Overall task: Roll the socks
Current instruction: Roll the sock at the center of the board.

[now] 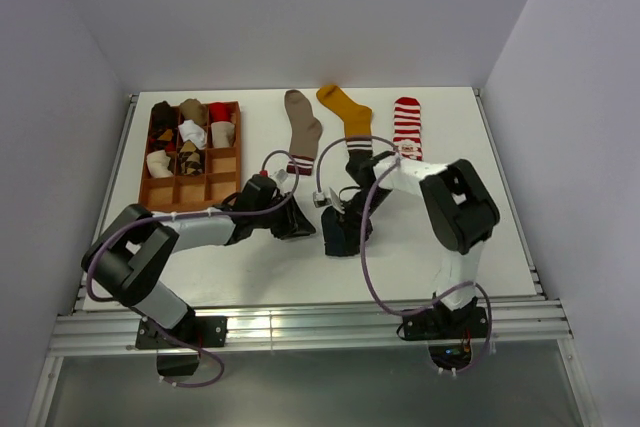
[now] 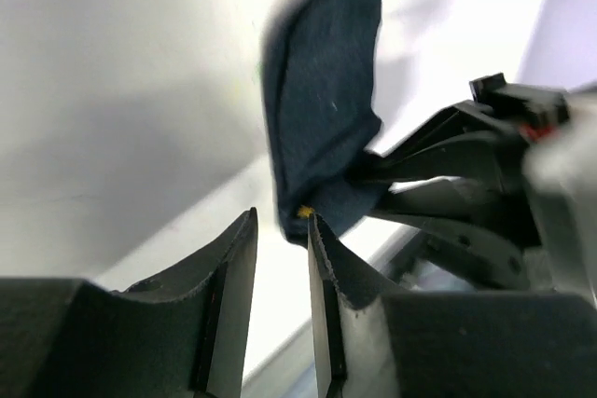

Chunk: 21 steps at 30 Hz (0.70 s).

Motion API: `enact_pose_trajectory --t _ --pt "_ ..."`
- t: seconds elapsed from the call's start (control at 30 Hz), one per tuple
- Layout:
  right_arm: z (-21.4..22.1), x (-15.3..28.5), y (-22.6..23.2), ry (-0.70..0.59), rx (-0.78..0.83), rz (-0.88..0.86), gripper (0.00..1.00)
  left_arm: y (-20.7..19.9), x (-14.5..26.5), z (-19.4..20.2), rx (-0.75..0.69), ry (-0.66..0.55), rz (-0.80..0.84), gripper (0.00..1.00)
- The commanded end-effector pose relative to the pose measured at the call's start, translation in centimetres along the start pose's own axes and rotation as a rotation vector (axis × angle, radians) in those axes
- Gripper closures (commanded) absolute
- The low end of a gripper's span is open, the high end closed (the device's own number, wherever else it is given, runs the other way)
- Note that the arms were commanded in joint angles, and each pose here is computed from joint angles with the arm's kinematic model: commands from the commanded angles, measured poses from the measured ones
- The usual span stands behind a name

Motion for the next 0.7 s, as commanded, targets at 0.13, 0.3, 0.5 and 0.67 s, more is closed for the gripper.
enact_pose_trajectory --t 0.13,0.3,0.5,0.67 --pt "1.5 -0.2 0.1 0.023 -0.232 -0.315 0.80 -2.3 1.0 -0.6 -0.351 -0.238 -0.014 0.66" --pt "1.9 -0.5 -1.0 0.009 -0.315 -0.391 0.80 -3.6 1.0 1.0 -0.570 -0.304 0.037 0.61" --pt "2.2 -0.6 -1.8 0.017 -0.357 -0.393 0.80 -4.3 -1.1 4.4 -0.820 -0.255 0.056 0.58" --pt "2.8 -0.6 -2.0 0.031 -0.375 -0.384 0.80 -4.2 -2.5 6.3 -0.916 -0.139 0.126 0.55"
Point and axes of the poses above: each gripper's point midway between its finger pads, its own x axis back along the fingers, its own y axis along the line the jaws close on, z = x × y, the point moved 8 cm from there along x, back along the fingers, and after that the axes turned 13 degrees about x, right-handed, at the moved point
